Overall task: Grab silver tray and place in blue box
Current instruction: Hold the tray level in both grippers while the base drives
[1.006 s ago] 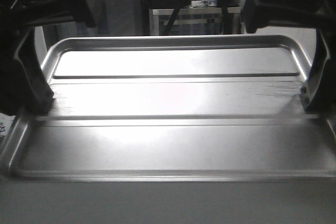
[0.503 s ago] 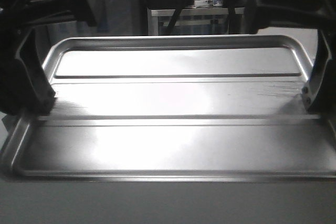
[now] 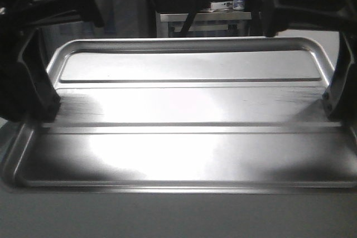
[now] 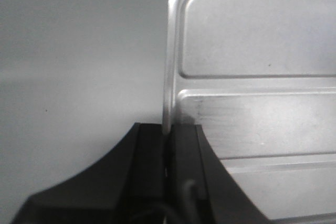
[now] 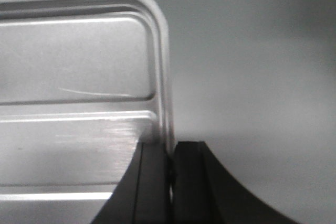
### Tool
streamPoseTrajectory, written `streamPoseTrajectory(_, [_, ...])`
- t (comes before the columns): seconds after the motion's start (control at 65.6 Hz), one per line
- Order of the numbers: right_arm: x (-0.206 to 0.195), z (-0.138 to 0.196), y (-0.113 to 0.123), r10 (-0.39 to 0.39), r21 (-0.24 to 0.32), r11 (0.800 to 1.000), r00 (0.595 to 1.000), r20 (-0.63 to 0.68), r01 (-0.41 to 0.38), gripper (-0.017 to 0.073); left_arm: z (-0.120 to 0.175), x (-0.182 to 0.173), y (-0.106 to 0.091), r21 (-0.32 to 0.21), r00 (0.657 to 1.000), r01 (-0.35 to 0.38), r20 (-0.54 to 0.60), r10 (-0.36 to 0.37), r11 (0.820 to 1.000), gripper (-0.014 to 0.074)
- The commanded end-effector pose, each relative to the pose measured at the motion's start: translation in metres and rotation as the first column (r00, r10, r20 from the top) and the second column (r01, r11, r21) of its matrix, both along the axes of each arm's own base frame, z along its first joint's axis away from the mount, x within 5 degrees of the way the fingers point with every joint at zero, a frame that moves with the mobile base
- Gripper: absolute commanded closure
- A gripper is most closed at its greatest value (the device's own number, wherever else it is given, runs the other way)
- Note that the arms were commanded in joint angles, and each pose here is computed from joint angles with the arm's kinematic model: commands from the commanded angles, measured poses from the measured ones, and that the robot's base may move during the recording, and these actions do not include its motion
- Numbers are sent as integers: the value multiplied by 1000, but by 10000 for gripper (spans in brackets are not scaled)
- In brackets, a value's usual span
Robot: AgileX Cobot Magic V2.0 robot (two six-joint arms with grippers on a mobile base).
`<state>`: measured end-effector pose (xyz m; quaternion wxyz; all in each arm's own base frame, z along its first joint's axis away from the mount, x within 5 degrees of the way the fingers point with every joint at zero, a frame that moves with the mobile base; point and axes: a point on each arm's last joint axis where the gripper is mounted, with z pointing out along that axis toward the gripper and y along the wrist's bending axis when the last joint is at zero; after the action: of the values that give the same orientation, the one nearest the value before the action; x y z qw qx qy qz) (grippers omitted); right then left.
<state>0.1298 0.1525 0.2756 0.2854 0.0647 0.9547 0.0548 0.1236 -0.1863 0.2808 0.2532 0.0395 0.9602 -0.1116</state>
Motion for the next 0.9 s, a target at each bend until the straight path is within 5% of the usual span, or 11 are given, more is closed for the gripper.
streamPoseTrajectory(0.0, [3,12,-8,-24,-42,999,998,62,27,503,12,0,5,3,999,0,43,0,1000,697])
streamPoseTrajectory(0.884, [3,12,-9,-26,-45,999,998,62,28,503,12,0,5,3,999,0,43,0,1000,697])
